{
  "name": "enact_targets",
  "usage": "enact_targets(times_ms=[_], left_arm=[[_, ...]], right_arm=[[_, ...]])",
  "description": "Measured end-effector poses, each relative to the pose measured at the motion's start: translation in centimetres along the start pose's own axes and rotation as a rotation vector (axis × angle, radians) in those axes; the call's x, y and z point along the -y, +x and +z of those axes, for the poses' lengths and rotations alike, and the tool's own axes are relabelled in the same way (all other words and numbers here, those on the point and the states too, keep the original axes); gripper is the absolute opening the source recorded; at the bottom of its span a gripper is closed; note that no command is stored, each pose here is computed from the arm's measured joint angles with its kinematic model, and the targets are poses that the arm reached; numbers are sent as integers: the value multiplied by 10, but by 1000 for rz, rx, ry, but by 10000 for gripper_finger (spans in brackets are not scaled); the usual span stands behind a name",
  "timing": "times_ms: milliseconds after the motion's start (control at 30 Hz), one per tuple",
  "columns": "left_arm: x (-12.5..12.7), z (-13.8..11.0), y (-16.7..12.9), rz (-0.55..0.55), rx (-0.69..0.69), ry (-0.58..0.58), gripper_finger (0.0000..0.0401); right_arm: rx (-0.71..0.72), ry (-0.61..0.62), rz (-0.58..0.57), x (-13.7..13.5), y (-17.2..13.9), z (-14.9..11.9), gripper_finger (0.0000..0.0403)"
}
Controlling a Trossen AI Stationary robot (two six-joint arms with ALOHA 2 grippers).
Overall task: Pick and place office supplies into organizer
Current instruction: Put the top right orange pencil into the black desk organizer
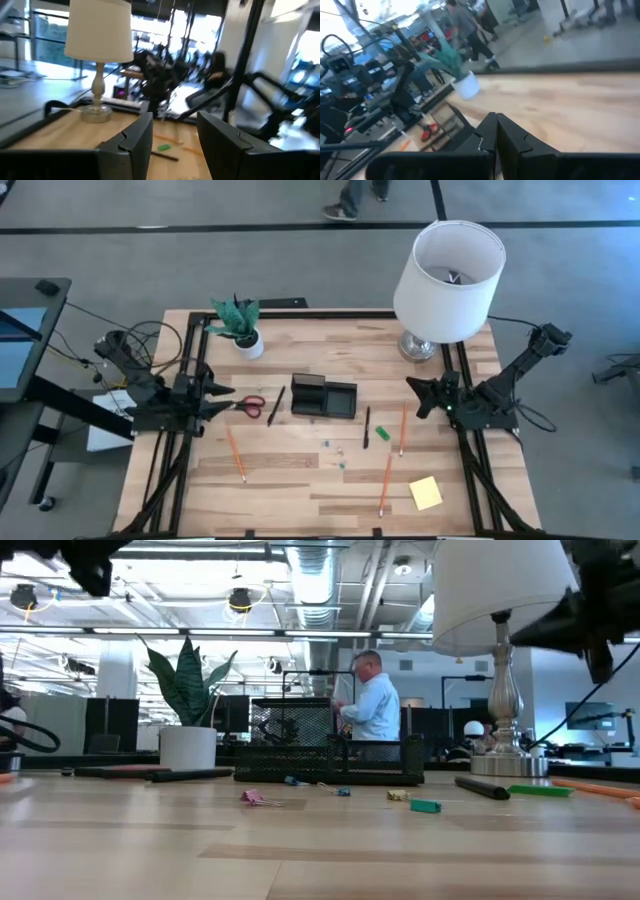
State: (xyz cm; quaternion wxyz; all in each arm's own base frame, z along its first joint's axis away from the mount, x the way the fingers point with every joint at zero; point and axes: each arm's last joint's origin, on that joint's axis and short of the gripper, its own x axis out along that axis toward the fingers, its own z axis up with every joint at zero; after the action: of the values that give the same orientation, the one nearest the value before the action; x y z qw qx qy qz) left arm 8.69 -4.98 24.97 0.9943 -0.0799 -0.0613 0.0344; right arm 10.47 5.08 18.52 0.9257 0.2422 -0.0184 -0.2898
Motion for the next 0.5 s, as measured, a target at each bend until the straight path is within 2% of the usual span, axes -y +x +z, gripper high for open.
enact_targets(times_ms=[67, 167, 267, 333, 433, 500], left_arm=[[7, 1, 7, 41, -44, 52, 144], [16, -3, 18, 90, -113, 117, 139], [24, -11, 26, 110, -158, 102, 137], [28, -17, 31, 118, -183, 65, 137], [33, -27, 35, 132, -218, 28, 137], [35, -31, 37, 141, -235, 21, 137]], right_arm=[[38, -27, 36, -11, -1, 13, 0], [107, -67, 149, -33, -7, 48, 0], [162, -66, 375, -53, -19, 79, 0], [150, -114, 456, -67, -23, 84, 0], [71, -184, 391, -86, -25, 67, 0], [45, -165, 330, -99, -29, 61, 0]])
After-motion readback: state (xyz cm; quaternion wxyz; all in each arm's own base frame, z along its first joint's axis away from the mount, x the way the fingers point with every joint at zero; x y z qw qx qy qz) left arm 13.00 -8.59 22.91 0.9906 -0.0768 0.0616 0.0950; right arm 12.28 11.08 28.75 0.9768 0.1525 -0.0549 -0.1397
